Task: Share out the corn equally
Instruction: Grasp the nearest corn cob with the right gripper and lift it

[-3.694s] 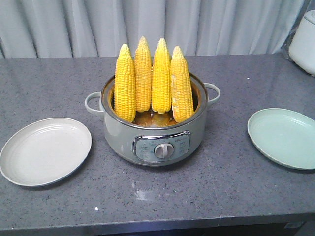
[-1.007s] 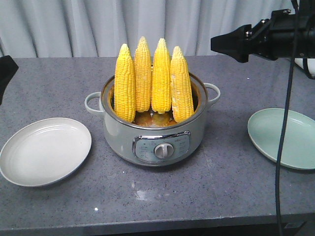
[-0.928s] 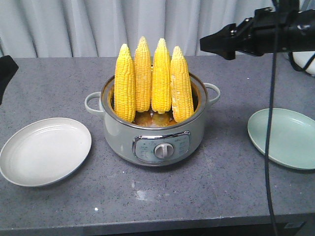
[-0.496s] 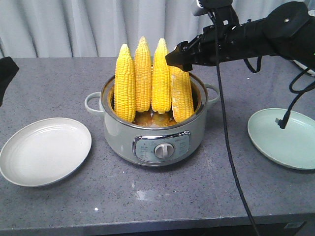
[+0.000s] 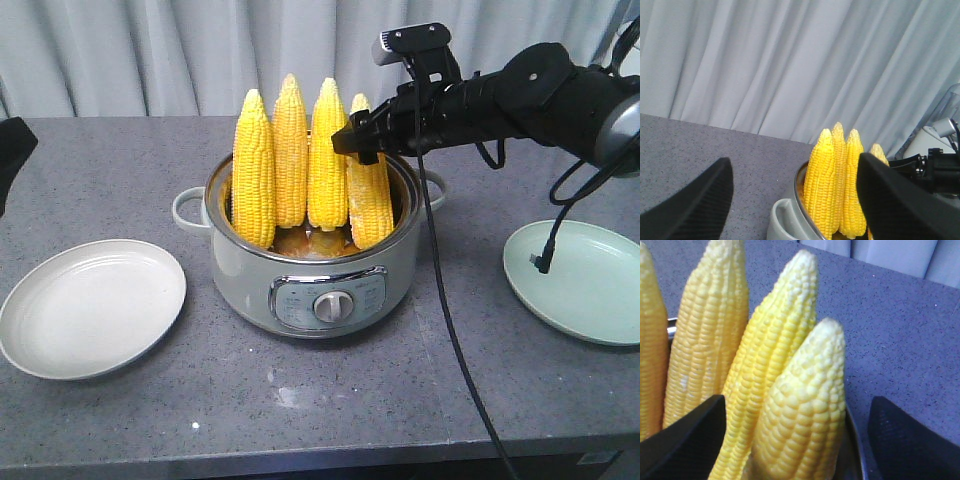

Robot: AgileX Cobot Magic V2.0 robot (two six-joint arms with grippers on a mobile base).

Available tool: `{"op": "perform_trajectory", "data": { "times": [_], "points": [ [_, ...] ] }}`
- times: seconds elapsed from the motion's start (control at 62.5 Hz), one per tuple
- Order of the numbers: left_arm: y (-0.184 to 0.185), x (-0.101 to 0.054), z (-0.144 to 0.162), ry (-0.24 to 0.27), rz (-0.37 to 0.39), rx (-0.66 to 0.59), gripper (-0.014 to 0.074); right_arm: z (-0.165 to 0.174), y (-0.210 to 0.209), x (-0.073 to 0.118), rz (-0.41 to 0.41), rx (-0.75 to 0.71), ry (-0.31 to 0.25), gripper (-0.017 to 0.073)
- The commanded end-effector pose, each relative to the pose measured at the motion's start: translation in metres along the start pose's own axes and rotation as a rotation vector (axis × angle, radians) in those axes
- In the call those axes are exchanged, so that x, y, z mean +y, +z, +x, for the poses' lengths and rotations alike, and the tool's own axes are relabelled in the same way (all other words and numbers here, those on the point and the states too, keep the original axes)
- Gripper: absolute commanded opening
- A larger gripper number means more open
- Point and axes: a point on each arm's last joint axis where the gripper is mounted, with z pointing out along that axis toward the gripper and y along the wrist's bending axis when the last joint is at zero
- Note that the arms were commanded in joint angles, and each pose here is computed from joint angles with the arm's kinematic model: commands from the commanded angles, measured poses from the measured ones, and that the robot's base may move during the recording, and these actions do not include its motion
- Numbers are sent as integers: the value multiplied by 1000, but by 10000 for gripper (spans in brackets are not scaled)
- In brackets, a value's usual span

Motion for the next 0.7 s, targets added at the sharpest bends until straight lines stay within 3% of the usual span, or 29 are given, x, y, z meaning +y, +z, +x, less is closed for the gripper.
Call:
{"op": "perform_trajectory", "data": {
  "times": [0.0,0.32,0.48,0.688],
  "points": [
    [0,-10,-14,-10,62,-68,506,-28,-26,5,35,-121,-23,475],
    [0,-10,-14,-12,64,-70,506,-35,-36,8,39,-150,-30,-18],
    [-1,-11,-15,-11,78,-82,502,-67,-81,10,70,-298,-24,-10],
    [0,-11,-15,-11,82,-85,502,-96,-187,1,149,-477,4,-8]
  ]
}}
